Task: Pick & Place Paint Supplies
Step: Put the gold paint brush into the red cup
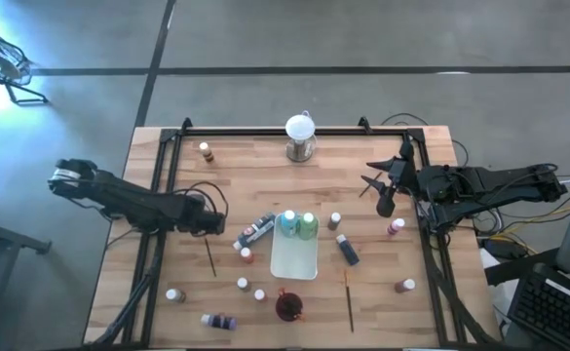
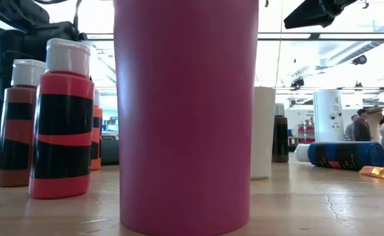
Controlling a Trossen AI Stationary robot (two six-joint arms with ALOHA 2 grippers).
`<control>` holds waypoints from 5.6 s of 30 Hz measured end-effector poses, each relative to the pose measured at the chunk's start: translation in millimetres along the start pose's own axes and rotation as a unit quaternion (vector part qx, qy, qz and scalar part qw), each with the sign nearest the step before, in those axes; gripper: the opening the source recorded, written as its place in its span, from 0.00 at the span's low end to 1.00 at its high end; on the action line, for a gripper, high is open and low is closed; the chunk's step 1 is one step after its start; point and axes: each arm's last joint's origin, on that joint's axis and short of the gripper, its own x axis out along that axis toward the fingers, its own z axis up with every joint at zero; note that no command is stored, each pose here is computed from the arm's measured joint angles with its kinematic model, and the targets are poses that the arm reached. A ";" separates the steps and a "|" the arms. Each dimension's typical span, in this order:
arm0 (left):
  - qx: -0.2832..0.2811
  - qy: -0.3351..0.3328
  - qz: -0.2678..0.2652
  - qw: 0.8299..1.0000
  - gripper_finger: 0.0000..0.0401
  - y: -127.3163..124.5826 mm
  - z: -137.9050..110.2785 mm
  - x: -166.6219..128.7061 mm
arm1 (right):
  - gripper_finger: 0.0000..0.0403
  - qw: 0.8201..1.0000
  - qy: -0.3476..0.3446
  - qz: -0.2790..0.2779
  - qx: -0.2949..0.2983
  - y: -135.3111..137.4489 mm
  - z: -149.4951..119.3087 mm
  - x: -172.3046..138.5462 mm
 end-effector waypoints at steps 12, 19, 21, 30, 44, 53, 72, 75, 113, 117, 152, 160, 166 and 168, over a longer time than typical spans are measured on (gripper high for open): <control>0.008 0.010 -0.012 1.000 0.41 -4.8 -3.8 -5.1 | 0.34 1.000 0.000 0.000 0.000 0.0 -0.1 0.0; 0.019 0.014 -0.012 1.000 0.32 -5.1 -4.3 -5.3 | 0.29 1.000 0.001 0.000 -0.004 0.0 -0.1 0.0; 0.020 0.015 -0.013 1.000 0.28 -5.2 -4.4 -5.3 | 0.27 1.000 0.001 0.000 -0.004 0.0 -0.2 0.0; 0.035 0.003 -0.017 0.999 0.06 -5.8 -3.8 -5.4 | 0.20 1.000 0.001 0.000 -0.004 0.0 -0.2 0.0; 0.070 -0.011 -0.026 0.997 0.01 -8.7 -3.0 -9.4 | 0.15 1.000 0.002 0.000 -0.014 0.0 -0.4 0.0; 0.097 -0.035 -0.047 0.994 0.00 -18.5 -1.5 -18.9 | 0.23 1.000 0.002 0.000 -0.014 0.0 -0.3 0.0; 0.144 -0.080 -0.107 0.981 0.00 -34.1 2.7 -48.9 | 0.34 1.000 0.001 0.000 -0.013 0.0 -0.3 0.0; 0.149 -0.090 -0.120 0.977 0.00 -31.8 4.2 -55.1 | 0.35 1.000 0.001 0.000 -0.012 0.0 -0.3 0.0; 0.294 -0.247 -0.291 0.876 0.00 -26.6 12.3 -121.1 | 0.15 1.000 0.003 0.000 -0.027 0.0 -0.9 -0.1; 0.335 -0.286 -0.313 0.841 0.00 -29.6 10.0 -129.6 | 0.14 1.000 -0.003 0.000 -0.018 0.0 0.5 0.0; 0.506 -0.383 -0.712 0.302 0.00 -81.2 -45.5 -149.8 | 0.18 0.998 -0.020 -0.025 0.051 -1.4 4.1 -0.2; 0.524 -0.353 -0.734 0.248 0.00 -102.4 -75.0 -156.4 | 0.13 0.996 -0.021 -0.024 0.080 -1.4 4.2 -0.2; 0.537 -0.346 -0.733 0.234 0.00 -118.8 -91.2 -156.7 | 0.15 0.996 -0.021 -0.024 0.080 -1.4 4.1 -0.2; 0.539 -0.342 -0.734 0.233 0.00 -126.4 -95.3 -156.8 | 0.16 0.996 -0.021 -0.024 0.080 -1.4 4.1 -0.2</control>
